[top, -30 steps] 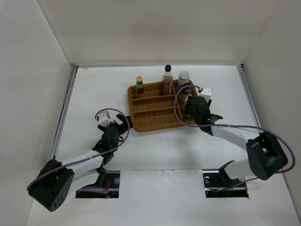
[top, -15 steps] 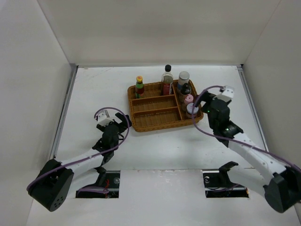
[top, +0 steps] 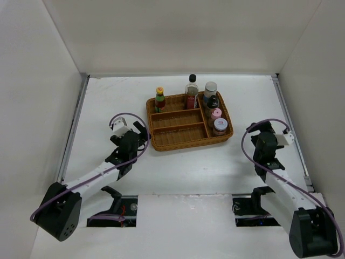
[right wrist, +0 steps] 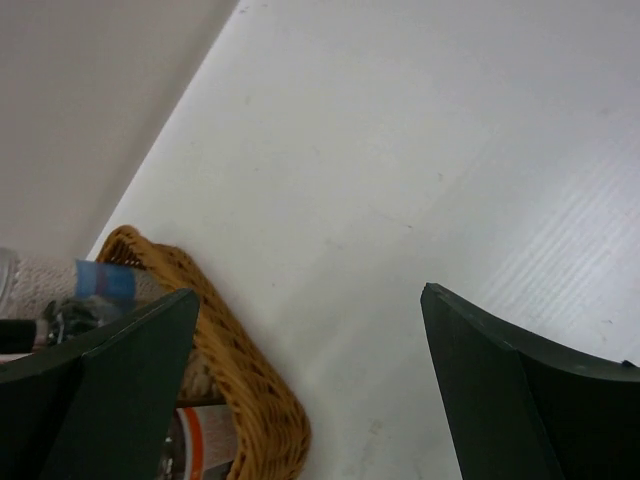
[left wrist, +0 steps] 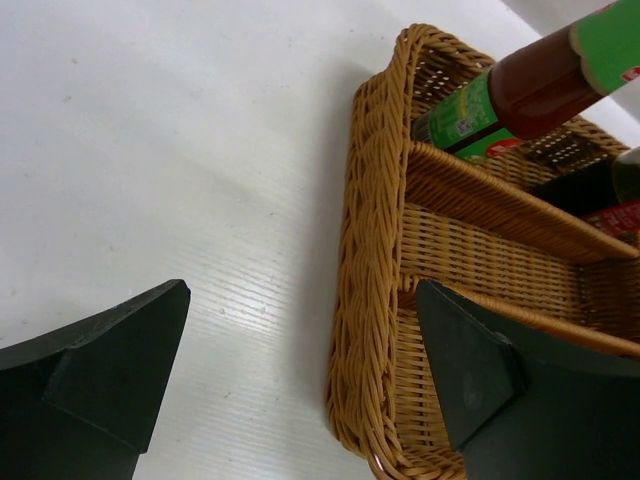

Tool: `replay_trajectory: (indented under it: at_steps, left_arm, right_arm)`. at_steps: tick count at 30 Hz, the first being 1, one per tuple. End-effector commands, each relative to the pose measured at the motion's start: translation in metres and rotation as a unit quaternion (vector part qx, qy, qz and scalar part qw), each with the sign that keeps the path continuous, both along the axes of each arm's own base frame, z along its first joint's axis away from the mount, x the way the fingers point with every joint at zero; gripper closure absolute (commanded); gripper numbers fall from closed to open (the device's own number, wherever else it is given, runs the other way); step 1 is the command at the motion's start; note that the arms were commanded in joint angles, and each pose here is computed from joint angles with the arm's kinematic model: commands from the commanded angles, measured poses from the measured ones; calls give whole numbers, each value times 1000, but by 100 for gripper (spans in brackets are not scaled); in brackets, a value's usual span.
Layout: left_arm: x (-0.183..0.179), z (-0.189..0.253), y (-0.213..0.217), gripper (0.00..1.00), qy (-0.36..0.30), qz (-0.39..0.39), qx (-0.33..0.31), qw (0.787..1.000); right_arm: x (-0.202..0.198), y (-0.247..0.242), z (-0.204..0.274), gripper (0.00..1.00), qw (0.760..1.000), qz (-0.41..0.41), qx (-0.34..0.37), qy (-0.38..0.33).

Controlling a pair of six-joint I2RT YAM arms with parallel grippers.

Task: Organize the condiment bottles

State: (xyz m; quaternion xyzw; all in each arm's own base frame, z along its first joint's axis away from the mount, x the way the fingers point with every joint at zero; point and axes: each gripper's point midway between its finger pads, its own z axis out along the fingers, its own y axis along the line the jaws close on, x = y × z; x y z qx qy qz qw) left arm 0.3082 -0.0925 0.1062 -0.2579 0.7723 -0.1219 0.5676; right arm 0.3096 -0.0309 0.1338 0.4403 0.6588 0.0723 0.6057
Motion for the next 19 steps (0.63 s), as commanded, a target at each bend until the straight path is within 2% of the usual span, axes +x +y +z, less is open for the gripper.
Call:
replay_trajectory:
  at_steps: [1, 11, 19]
  left_arm:
    - [0, -3, 6, 0, 41, 9, 22, 999]
    - [6, 13, 8, 0, 20, 15, 11, 1000]
    - [4, 2, 18, 0, 33, 29, 22, 999]
  right_arm:
    - [7, 3, 7, 0, 997, -2, 66, -51]
    - [12, 8, -4, 0, 995, 9, 83, -57]
    - [12, 10, -1, 0, 995, 13, 80, -59]
